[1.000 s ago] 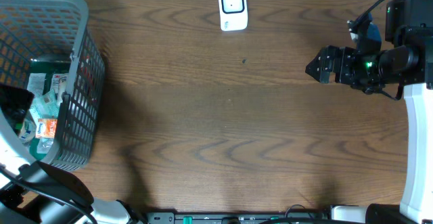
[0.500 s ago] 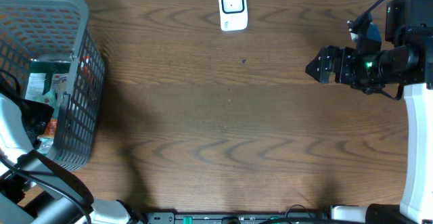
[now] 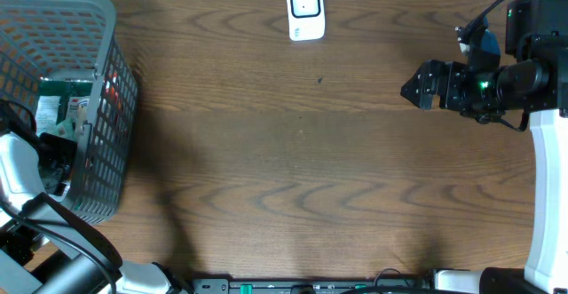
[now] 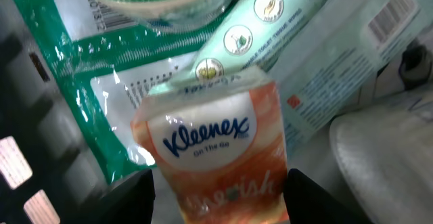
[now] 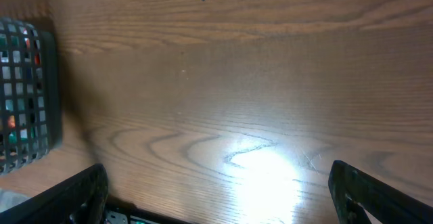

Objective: Scan the item barcode
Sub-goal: 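Reach the left gripper into the basket and grasp the orange Kleenex pack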

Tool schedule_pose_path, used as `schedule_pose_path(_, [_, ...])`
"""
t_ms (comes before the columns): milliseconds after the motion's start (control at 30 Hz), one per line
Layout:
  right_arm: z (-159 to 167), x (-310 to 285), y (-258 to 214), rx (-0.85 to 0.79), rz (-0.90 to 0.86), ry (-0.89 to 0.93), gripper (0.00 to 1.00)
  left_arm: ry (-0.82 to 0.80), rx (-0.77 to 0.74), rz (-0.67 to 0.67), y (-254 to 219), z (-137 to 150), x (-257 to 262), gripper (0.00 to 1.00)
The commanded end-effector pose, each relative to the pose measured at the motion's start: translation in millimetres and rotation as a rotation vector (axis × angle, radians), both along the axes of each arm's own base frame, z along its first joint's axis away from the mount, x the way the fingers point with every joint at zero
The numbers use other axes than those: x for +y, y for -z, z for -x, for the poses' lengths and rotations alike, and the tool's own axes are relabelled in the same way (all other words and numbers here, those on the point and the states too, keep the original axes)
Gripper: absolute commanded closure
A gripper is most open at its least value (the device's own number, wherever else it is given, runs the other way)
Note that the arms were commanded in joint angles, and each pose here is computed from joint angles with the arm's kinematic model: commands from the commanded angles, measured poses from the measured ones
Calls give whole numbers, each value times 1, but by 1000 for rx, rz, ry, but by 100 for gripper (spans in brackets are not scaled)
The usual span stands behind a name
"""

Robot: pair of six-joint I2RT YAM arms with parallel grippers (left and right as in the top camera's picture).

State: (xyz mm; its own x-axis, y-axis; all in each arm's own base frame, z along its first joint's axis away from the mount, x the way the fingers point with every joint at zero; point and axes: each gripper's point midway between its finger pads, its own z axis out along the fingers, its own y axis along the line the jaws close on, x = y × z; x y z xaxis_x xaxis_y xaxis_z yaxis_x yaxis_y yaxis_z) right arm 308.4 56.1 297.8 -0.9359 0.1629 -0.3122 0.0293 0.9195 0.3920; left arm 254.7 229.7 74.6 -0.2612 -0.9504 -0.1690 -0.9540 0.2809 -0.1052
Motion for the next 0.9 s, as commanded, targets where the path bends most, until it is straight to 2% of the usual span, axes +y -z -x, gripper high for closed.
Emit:
schedule_pose_path(0, [-1,5,-6,-12,-12,-3,1,25,-10,6,0,-1,0,39])
schedule_pose_path(167, [-1,5,-6,-12,-13,-4,1,35,-21,12,1,-3,-2,38])
schedule_pose_path(300, [-1,5,-6,-12,-13,-4,1,176,-166,60,-6,-32,-13,38])
schedule_pose_path(400, [-1,5,-6,-12,-12,-3,1,210,-225,74,-11,-43,-17,38])
schedule_pose_path(767, [-1,5,-6,-12,-12,-3,1,223,-321,-52,-62,-44,-13,37])
schedule_pose_path(867, [-1,5,-6,-12,-13,-4,1,201,-271,-92,-63,-33,-8,37])
